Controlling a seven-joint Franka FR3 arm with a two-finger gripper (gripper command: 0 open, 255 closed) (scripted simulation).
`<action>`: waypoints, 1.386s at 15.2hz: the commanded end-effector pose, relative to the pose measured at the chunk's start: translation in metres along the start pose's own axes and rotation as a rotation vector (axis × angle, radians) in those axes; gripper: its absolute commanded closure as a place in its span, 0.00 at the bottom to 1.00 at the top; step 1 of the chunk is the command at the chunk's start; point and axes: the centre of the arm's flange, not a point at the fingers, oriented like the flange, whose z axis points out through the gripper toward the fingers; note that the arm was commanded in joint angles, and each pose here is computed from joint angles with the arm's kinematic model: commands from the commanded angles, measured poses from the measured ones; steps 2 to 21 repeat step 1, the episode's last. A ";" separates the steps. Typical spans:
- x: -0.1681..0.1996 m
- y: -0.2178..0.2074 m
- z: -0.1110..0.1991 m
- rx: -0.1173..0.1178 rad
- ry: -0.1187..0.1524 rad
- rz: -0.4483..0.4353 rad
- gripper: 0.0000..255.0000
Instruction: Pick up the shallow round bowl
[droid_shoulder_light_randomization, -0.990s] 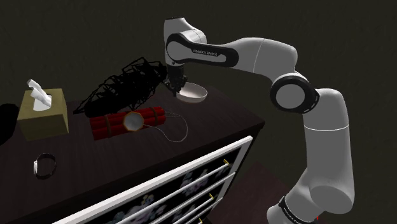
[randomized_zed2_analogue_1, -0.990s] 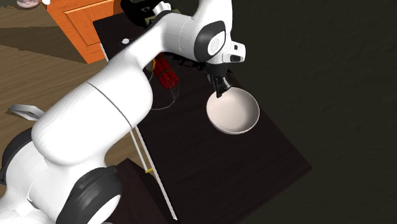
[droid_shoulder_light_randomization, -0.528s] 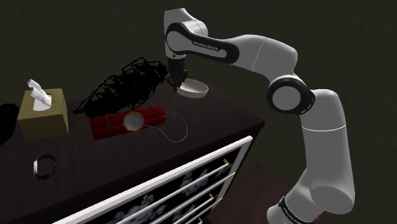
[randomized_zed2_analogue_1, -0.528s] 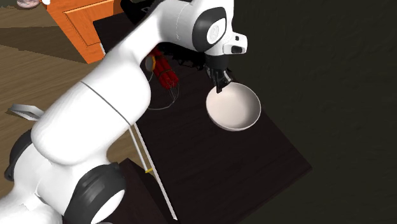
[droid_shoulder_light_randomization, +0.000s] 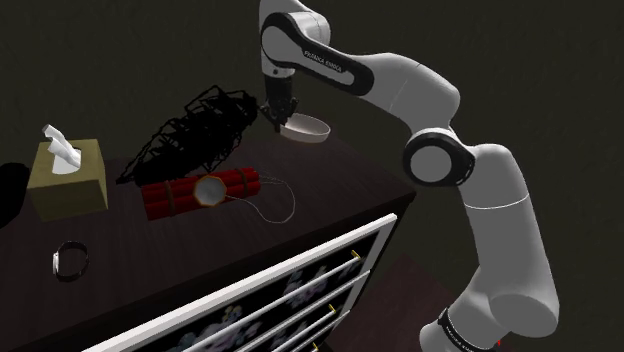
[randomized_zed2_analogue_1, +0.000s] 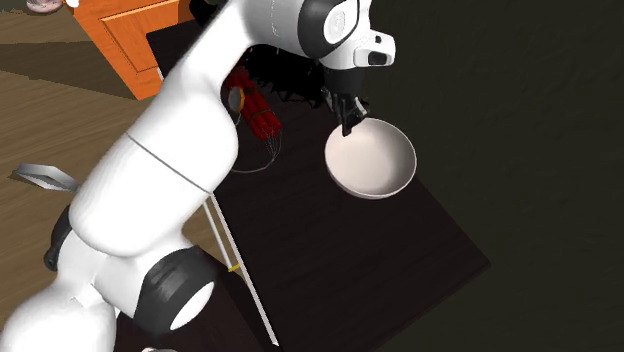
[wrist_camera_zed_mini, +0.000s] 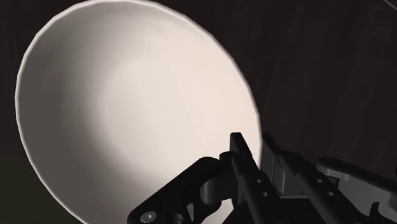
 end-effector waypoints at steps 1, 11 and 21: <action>0.000 0.000 -0.004 0.001 0.002 0.000 1.00; 0.000 0.000 -0.004 0.001 0.002 0.000 1.00; 0.000 0.000 -0.004 0.001 0.002 0.000 1.00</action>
